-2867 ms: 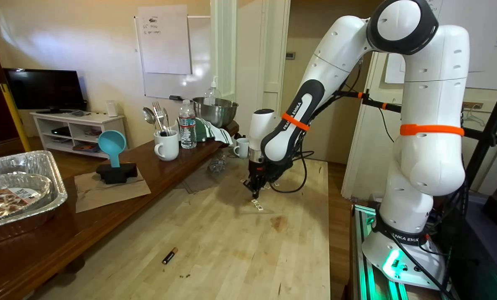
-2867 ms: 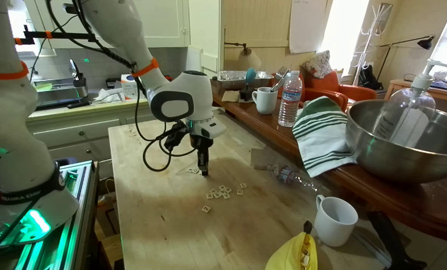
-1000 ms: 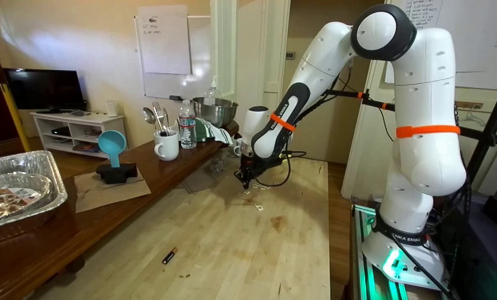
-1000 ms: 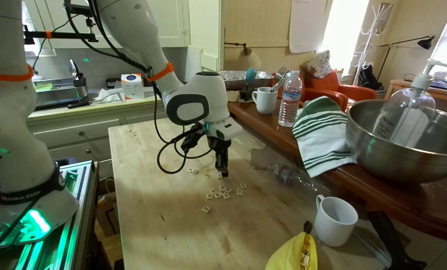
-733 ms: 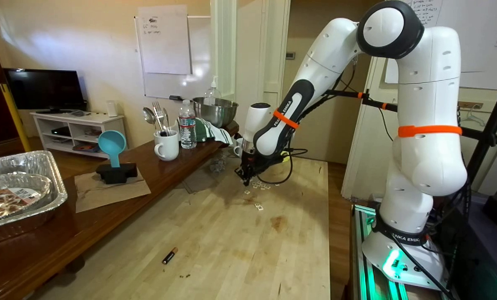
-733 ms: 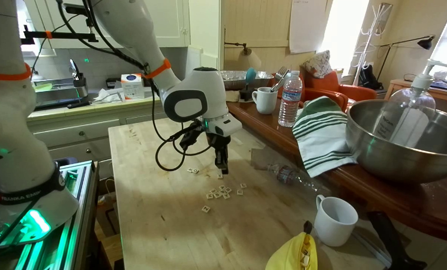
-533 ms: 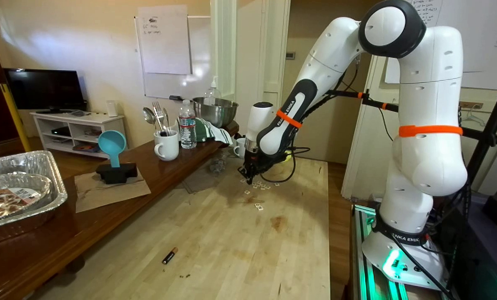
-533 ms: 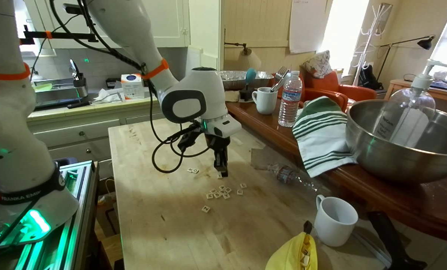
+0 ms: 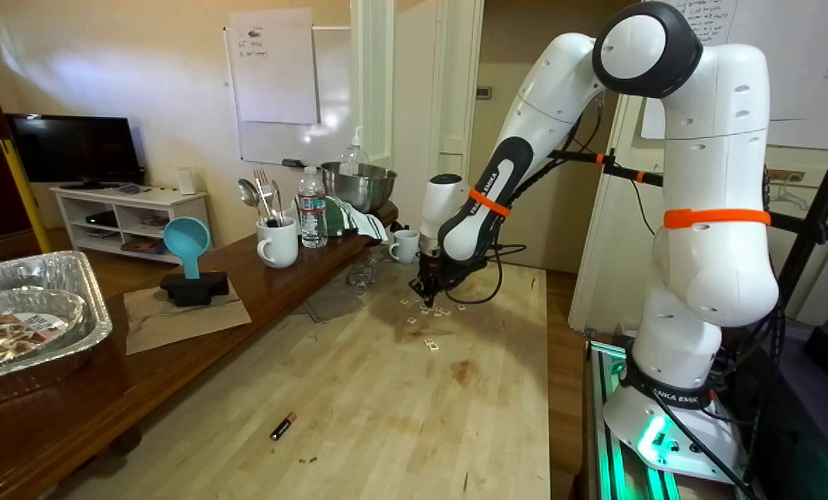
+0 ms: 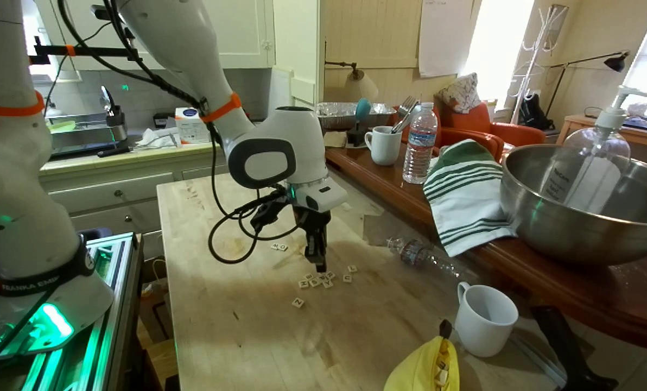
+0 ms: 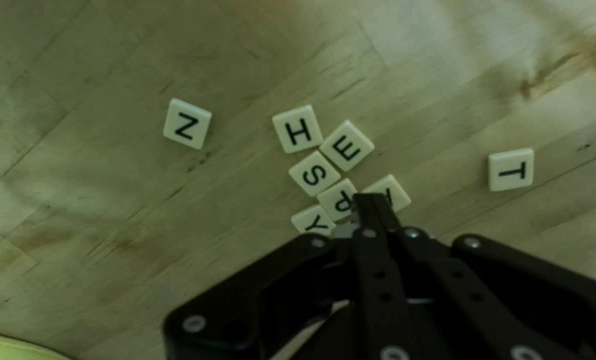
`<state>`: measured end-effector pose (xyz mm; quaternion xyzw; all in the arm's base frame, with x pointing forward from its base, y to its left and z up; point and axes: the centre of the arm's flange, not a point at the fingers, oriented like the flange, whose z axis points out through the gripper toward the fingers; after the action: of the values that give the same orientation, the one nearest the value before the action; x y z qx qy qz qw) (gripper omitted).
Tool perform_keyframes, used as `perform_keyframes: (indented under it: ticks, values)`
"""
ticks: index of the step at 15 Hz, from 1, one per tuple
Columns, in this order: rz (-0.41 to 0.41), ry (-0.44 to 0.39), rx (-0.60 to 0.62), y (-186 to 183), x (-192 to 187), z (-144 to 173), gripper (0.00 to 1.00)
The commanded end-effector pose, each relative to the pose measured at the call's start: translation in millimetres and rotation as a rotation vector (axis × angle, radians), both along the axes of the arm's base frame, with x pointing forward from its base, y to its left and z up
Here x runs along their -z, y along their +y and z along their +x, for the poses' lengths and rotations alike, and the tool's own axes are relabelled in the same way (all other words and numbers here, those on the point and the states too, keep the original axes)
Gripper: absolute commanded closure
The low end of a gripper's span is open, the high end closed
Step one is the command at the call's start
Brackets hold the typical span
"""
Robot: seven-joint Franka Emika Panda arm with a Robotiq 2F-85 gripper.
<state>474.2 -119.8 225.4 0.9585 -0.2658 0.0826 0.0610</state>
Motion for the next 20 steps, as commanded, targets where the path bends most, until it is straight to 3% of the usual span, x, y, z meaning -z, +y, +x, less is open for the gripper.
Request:
perform_keyframes:
  ticks: [1,9,20]
  values:
    - [-0.018,0.01,0.013,-1,13,-3,1.0]
    - [-0.01,0.02,0.038,-14,19,-5,1.0]
    - [0.029,0.087,-0.033,9,27,-11,1.0]
